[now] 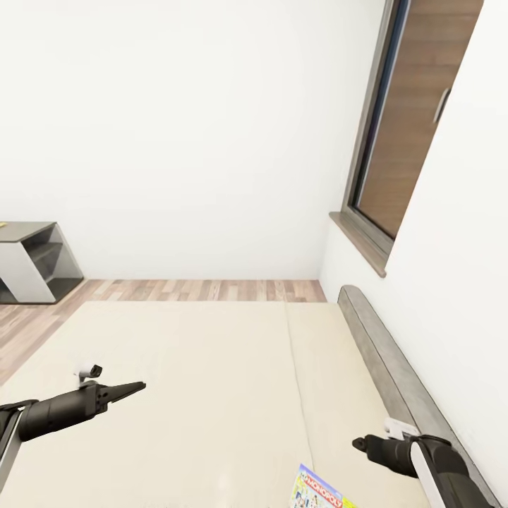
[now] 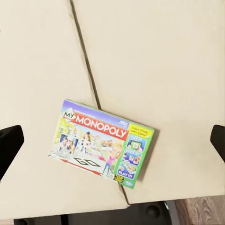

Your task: Put all the toys in the child's room - the three board games (two on the bed and one on the table), the two jigsaw puzzles on the table, and the tennis ball on the table - inside the toy box on the table in the child's room.

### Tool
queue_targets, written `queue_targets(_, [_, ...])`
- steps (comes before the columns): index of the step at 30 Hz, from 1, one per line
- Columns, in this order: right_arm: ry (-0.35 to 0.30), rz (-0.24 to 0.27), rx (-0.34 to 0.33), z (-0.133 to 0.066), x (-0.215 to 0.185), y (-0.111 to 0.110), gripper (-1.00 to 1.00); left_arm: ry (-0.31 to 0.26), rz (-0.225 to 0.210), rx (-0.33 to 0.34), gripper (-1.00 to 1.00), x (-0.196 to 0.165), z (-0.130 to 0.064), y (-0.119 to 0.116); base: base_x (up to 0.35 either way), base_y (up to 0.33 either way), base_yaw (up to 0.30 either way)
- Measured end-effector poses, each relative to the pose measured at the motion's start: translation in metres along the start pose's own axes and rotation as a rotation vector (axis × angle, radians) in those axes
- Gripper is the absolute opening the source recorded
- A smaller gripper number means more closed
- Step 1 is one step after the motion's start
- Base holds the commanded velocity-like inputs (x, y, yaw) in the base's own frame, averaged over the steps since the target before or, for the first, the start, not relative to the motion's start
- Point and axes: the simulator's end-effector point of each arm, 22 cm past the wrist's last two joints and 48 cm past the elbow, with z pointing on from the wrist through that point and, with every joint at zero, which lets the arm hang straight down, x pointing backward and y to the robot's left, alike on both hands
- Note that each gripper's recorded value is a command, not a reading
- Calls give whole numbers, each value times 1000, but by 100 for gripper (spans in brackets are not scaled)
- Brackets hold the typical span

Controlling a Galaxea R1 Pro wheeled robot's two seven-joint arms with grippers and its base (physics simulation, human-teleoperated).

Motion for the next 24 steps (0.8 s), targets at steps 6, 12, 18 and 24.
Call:
queue_targets(6, [-17, 0, -11, 9, 3, 10, 100, 3, -9, -3, 100, 2, 1, 4, 0, 0, 0])
queue_targets(12, [-10, 3, -12, 14, 8, 11, 100, 7, -17, -6, 100, 4, 2, 7, 0, 0, 0])
queue_targets(18, [-1, 4, -9, 18, 12, 10, 100, 10, -23, -9, 100, 5, 2, 11, 0, 0, 0])
queue_targets(24, [8, 5, -7, 21, 15, 9, 100, 15, -16, -10, 100, 5, 4, 11, 0, 0, 0])
